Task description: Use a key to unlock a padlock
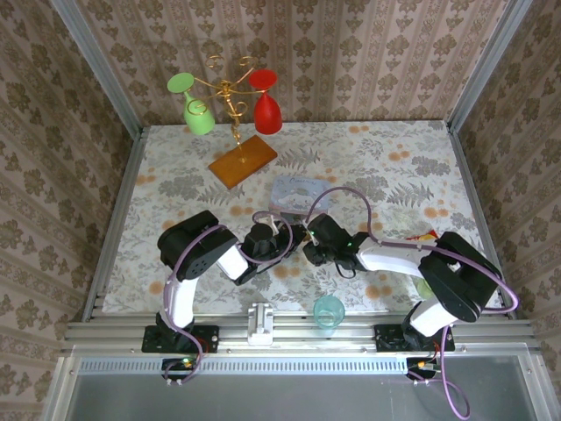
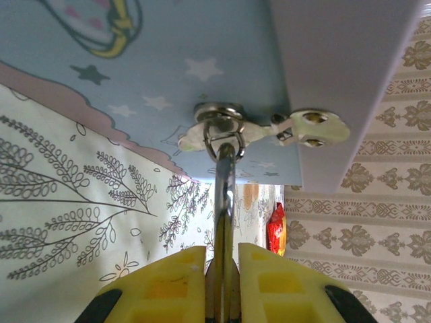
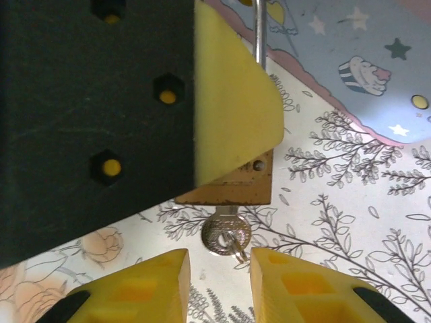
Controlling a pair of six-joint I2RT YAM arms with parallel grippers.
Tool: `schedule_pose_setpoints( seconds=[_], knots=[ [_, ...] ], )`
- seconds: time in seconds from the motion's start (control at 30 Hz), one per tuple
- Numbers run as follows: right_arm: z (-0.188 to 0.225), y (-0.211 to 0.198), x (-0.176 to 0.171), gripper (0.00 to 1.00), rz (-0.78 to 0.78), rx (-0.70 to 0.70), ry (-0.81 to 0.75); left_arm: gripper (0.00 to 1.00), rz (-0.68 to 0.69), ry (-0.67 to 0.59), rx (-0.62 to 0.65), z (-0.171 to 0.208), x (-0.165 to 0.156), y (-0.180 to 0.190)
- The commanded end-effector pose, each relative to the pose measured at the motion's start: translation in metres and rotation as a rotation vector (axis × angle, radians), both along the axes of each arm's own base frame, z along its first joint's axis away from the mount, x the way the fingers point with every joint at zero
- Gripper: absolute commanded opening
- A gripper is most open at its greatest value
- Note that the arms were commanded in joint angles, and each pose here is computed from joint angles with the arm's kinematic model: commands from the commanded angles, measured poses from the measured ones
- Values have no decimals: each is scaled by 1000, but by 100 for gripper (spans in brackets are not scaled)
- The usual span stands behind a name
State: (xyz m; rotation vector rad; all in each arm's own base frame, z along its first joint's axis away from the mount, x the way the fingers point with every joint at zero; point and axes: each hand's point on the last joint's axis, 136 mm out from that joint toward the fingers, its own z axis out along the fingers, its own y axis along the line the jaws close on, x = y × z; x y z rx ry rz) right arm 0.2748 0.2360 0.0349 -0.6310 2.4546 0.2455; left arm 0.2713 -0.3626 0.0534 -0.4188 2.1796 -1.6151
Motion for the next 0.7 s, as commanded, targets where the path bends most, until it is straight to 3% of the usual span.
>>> schedule_pose_setpoints(
  seconds=[0.0, 0.13, 0.27, 0.47, 0.67],
  knots=[
    [5, -1, 13, 30, -20, -29, -71, 0, -15, -3, -52, 17, -4, -4],
    [15, 13, 18, 26, 4, 51, -134, 0, -15, 8, -57, 16, -5, -5],
    [15, 24, 19, 11, 39, 93, -118, 0, -15, 17, -63, 17, -6, -5],
    [-6, 10, 8, 7, 1, 178, -19, 0, -15, 15, -69, 20, -7, -4],
    [15, 1, 6, 7, -24, 499, 70, 0, -9, 13, -71, 21, -6, -3]
  ],
)
